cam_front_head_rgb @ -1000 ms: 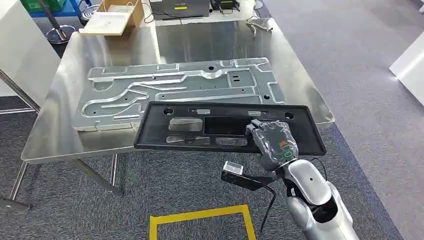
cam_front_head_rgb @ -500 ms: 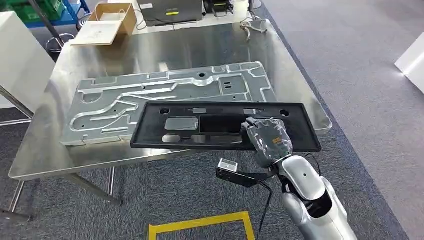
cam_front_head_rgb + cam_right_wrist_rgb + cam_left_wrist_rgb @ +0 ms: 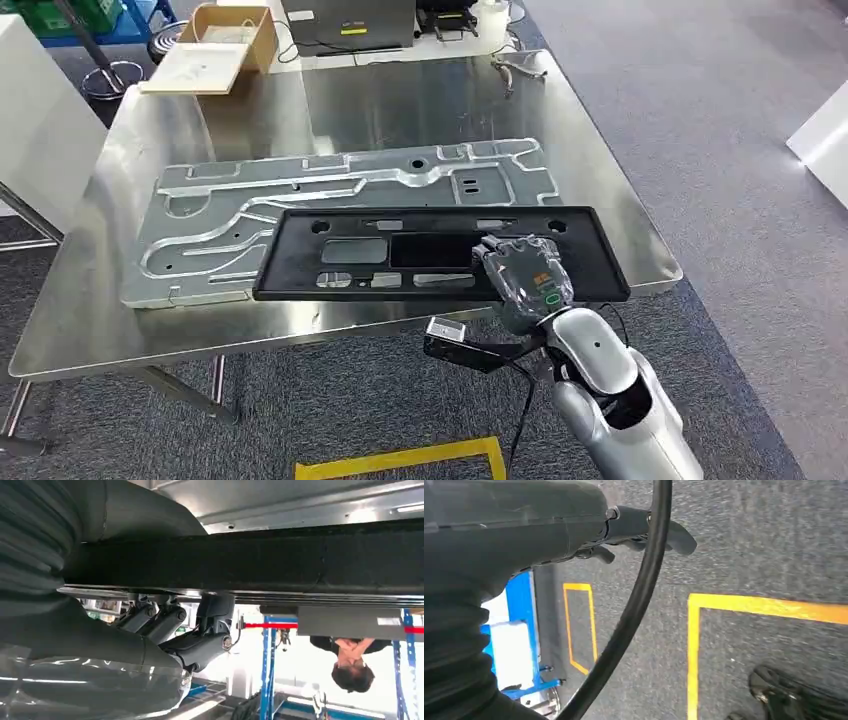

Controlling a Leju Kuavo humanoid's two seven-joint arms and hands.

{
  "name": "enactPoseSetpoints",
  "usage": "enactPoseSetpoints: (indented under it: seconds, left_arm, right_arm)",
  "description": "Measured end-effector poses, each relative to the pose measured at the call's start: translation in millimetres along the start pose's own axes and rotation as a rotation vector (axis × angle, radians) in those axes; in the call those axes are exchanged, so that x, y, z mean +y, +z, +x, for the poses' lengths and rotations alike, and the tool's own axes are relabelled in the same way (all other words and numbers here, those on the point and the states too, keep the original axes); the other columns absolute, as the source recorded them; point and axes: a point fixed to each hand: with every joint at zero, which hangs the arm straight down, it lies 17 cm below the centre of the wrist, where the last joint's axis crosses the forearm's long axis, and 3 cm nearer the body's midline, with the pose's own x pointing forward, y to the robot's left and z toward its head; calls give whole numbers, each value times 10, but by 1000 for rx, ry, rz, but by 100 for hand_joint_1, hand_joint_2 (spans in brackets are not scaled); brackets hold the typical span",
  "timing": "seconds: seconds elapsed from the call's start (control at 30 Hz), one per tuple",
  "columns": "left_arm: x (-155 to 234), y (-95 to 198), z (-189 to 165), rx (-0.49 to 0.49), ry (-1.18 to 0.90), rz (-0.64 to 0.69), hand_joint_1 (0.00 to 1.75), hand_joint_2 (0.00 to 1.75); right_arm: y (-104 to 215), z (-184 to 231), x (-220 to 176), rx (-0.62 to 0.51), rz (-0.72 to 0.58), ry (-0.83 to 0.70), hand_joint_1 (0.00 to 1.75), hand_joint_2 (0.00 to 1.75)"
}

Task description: Take the parts from the cabinet and place them on the table.

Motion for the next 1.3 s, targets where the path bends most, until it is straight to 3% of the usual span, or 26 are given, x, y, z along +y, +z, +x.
enactPoseSetpoints:
  seconds: [0.4,0.87,1.3]
  left_arm:
    - [-14,5,26,-3,5,-3,0,175]
    - [22,2,32,-6,25,0,0,175]
    - [-7,7,52,-9,34,-7,0,175]
  right_arm:
    - [-47,42,34,-9,11,-2,175,175]
    - [-185,465,198,-100,58,-14,175,175]
    - [-193,559,381,-123,106,-13,175,175]
